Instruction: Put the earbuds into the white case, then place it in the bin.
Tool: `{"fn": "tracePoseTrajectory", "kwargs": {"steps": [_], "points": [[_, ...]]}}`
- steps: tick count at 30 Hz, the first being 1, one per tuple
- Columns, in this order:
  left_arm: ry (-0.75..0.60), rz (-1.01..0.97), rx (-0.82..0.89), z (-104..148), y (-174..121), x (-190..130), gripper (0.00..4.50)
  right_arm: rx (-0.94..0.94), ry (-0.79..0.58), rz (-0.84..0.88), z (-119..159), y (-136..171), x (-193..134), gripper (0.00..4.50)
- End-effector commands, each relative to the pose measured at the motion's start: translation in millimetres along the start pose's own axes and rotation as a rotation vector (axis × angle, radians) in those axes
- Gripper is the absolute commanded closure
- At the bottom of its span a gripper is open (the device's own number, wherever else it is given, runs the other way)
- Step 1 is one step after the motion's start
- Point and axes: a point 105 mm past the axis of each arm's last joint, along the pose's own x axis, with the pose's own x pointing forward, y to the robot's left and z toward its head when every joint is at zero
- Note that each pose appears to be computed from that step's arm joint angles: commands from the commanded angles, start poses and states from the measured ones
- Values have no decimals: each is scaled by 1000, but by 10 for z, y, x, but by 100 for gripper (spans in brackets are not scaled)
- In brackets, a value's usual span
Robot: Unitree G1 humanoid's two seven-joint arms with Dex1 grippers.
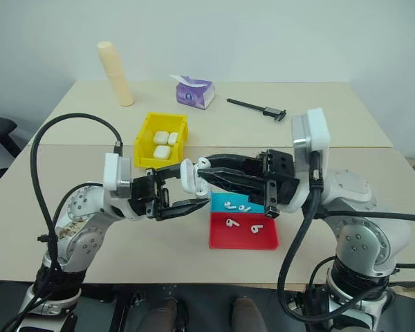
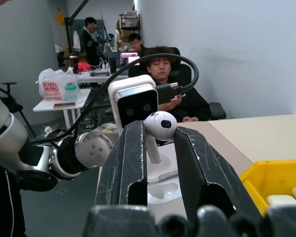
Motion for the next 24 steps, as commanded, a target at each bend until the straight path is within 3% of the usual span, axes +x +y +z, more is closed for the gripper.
{"fn": "tracePoseTrajectory", "kwargs": {"steps": [1,15,24], "points": [[-34,-14,43,112,-7,32,171,-50,-6,28,35,66,31,385],[-28,-8,53,322,331,69,171,-76,46,-26,-92,-37,-22,385],[-2,-40,22,95,-13,17,171,-69,-74,-8,208,-57,-103,385]]}}
